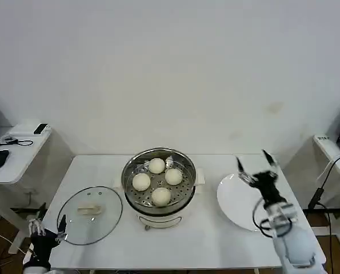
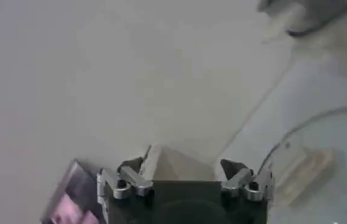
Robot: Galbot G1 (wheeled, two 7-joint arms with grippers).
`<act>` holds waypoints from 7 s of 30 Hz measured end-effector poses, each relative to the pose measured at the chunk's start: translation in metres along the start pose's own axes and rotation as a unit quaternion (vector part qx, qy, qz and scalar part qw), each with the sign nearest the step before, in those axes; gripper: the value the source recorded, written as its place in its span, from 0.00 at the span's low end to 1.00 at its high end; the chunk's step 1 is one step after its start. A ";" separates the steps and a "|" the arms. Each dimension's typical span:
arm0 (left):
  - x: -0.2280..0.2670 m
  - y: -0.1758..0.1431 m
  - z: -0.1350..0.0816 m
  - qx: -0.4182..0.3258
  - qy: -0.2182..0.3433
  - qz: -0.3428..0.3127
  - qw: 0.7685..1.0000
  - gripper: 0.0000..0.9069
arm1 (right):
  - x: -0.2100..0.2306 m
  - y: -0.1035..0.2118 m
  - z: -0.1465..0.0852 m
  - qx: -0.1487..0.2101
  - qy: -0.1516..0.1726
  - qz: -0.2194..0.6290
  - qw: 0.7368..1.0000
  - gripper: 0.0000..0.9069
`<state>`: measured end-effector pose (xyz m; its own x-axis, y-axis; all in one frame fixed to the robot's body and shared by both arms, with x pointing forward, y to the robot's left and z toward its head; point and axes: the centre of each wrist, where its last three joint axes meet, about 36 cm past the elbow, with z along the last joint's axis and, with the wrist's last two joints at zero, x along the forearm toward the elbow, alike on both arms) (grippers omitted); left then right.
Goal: Take steamed baozi put them in steamer then cover it.
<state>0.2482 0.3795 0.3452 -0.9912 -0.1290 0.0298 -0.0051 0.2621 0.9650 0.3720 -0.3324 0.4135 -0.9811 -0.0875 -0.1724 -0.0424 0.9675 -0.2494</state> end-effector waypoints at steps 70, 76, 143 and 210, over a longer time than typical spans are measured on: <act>-0.128 -0.055 0.024 -0.212 -0.093 0.039 0.972 0.00 | 0.115 -0.044 0.026 0.032 0.093 0.145 0.985 1.00; -0.119 -0.038 0.020 -0.201 -0.081 0.026 0.976 0.00 | 0.115 -0.046 0.026 0.037 0.094 0.135 0.986 1.00; -0.140 0.039 -0.263 -0.101 -0.081 -0.005 0.992 0.00 | 0.124 0.041 0.054 0.068 0.123 0.040 0.989 1.00; -0.132 0.002 -0.318 -0.121 -0.122 0.025 0.985 1.00 | 0.121 0.064 0.058 0.067 0.127 0.013 0.990 1.00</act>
<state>0.4211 0.0929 0.4258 -0.9919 0.1188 0.0445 0.0476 0.0229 0.9986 0.2618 -0.2949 0.3210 -0.9980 0.0164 0.0610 -0.0077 0.9273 -0.3743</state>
